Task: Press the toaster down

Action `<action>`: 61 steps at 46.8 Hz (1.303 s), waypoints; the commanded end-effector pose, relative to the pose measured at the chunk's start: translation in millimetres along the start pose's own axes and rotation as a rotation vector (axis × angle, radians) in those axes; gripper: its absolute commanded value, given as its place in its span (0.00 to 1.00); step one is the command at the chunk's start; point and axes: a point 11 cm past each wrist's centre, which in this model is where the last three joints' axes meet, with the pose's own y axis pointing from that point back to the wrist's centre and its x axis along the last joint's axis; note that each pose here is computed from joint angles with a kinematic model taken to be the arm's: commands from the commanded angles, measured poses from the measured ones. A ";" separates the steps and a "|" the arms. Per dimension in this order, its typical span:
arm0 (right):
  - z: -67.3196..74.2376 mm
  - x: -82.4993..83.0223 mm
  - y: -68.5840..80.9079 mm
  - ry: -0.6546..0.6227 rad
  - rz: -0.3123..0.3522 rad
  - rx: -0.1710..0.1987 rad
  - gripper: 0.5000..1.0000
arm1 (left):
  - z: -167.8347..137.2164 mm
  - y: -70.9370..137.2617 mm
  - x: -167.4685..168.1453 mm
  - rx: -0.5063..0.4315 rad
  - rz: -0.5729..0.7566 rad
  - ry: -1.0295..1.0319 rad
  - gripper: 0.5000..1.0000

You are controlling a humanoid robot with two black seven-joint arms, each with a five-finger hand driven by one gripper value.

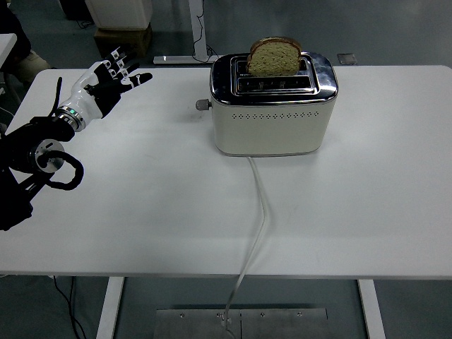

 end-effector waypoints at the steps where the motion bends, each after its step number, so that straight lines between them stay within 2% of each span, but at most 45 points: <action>1: -0.1 0.0 0.0 0.000 0.000 0.000 1.00 | 6.9 5.2 -3.6 0.012 -0.027 -0.022 1.00; 15: -1.1 -0.6 -0.1 0.003 -0.002 0.002 1.00 | 27.7 22.4 -14.4 0.046 -0.125 -0.226 1.00; 16: -2.0 -0.7 -0.2 0.003 -0.002 0.003 1.00 | 30.9 26.8 -20.0 0.055 -0.159 -0.314 1.00; 22: -4.9 -0.9 -0.4 0.003 -0.002 0.010 1.00 | 38.4 33.4 -19.8 0.102 -0.186 -0.481 1.00; 37: -6.5 -0.5 -0.5 0.003 -0.001 0.012 1.00 | 39.1 41.9 -12.0 0.306 -0.286 -0.803 1.00; 45: -6.6 -0.5 -0.5 0.002 -0.001 0.012 1.00 | 34.6 40.1 -17.1 0.354 -0.327 -0.906 1.00; 52: -6.6 -0.5 -0.5 0.002 -0.001 0.012 1.00 | 26.0 33.0 -28.5 0.358 -0.365 -0.984 1.00; 61: -6.6 -0.5 -0.5 0.002 -0.001 0.012 1.00 | 14.9 20.1 -46.0 0.347 -0.392 -0.984 1.00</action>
